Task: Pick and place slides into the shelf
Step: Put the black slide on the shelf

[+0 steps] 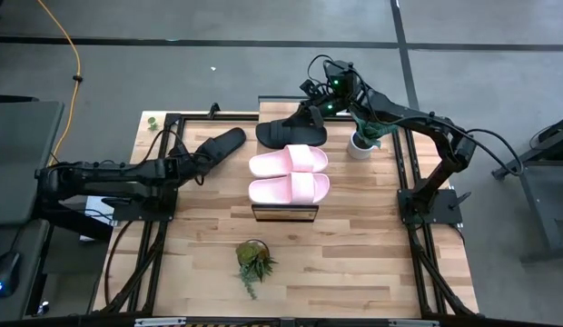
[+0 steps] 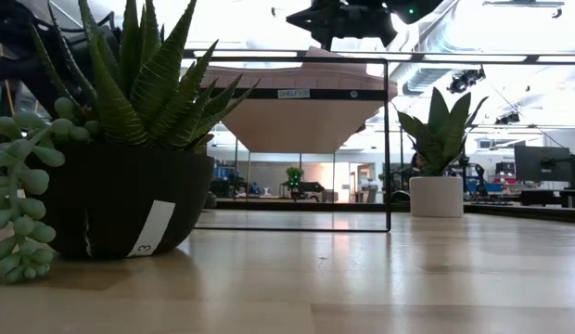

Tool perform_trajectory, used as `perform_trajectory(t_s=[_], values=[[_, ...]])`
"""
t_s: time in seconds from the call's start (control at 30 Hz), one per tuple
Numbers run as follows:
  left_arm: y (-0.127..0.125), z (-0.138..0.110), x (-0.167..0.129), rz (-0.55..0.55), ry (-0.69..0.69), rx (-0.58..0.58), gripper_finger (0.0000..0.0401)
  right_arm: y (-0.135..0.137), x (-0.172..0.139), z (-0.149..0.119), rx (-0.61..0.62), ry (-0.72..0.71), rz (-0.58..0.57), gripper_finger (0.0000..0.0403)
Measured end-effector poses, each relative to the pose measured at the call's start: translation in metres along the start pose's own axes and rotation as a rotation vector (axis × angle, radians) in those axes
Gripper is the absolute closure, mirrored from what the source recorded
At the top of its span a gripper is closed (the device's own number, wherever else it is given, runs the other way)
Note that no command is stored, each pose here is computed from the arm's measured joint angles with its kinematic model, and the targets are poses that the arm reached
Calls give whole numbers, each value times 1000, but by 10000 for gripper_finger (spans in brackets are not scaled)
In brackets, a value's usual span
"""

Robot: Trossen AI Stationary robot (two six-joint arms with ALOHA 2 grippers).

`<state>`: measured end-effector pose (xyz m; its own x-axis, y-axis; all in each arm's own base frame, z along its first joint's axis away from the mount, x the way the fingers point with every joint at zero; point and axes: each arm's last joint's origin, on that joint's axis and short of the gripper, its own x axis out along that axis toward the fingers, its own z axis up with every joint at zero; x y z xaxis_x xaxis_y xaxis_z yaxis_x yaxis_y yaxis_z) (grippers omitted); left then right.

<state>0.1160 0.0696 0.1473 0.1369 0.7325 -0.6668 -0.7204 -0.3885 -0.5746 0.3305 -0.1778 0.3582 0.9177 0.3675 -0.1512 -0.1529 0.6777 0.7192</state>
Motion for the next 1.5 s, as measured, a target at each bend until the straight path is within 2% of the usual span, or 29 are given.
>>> perform_trajectory(t_s=[0.57, 0.87, 1.5], values=[[0, -4, 6, 31, -5, 36, 274, 1, 1, -1, -1, 3, 2, 402], [15, -13, 19, -72, 23, -44, 274, 4, 7, -4, 3, 21, 13, 402], [10, -11, 17, -126, -36, 85, 274, 5, 9, -6, 20, 24, 6, 402]])
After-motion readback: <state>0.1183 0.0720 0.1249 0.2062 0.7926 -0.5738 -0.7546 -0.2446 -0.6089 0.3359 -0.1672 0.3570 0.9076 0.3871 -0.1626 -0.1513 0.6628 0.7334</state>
